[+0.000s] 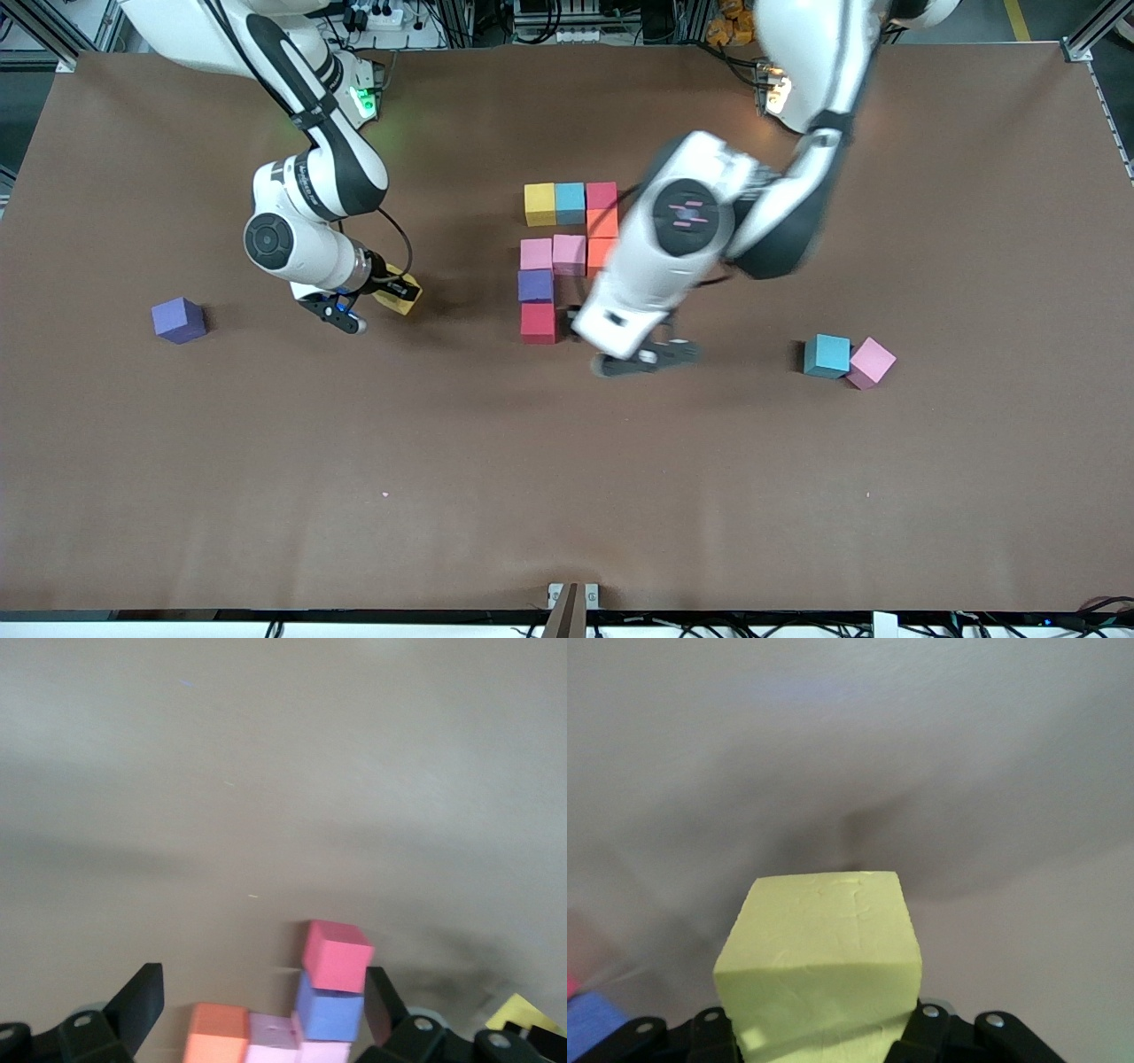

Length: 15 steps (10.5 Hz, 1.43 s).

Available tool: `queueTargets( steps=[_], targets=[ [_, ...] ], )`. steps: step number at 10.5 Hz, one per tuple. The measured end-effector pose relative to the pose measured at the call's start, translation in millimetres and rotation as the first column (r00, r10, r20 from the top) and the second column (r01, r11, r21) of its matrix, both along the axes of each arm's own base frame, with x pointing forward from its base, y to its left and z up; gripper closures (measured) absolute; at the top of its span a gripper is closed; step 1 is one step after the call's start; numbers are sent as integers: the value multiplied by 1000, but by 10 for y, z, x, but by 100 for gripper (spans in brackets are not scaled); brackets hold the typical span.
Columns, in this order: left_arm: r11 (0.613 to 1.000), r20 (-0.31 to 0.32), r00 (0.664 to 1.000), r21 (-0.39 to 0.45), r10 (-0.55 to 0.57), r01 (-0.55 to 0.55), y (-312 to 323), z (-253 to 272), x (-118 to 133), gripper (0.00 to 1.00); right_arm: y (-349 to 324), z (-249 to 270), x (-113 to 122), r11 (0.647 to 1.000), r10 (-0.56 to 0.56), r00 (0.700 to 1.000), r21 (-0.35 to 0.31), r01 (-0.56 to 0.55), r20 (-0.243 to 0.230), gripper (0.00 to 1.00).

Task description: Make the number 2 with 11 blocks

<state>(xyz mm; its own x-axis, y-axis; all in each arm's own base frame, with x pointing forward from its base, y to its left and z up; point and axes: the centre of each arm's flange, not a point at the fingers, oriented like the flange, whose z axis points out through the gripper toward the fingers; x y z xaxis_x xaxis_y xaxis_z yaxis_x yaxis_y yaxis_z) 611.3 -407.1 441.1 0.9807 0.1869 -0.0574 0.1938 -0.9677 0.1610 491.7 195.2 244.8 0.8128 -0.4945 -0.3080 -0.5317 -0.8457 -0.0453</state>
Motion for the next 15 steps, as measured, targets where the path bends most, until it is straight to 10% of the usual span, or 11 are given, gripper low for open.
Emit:
queueTargets(
  steps=[10, 15],
  targets=[
    [933, -94, 964, 244, -247, 263, 3061, -725, -350, 0, 1722, 527, 214, 922, -384, 920, 16, 386, -74, 41],
    [747, -66, 780, 251, -622, 616, 3805, -1198, -566, 0, 2412, 377, 376, 803, -591, 798, 18, 596, -118, 41]
  ],
)
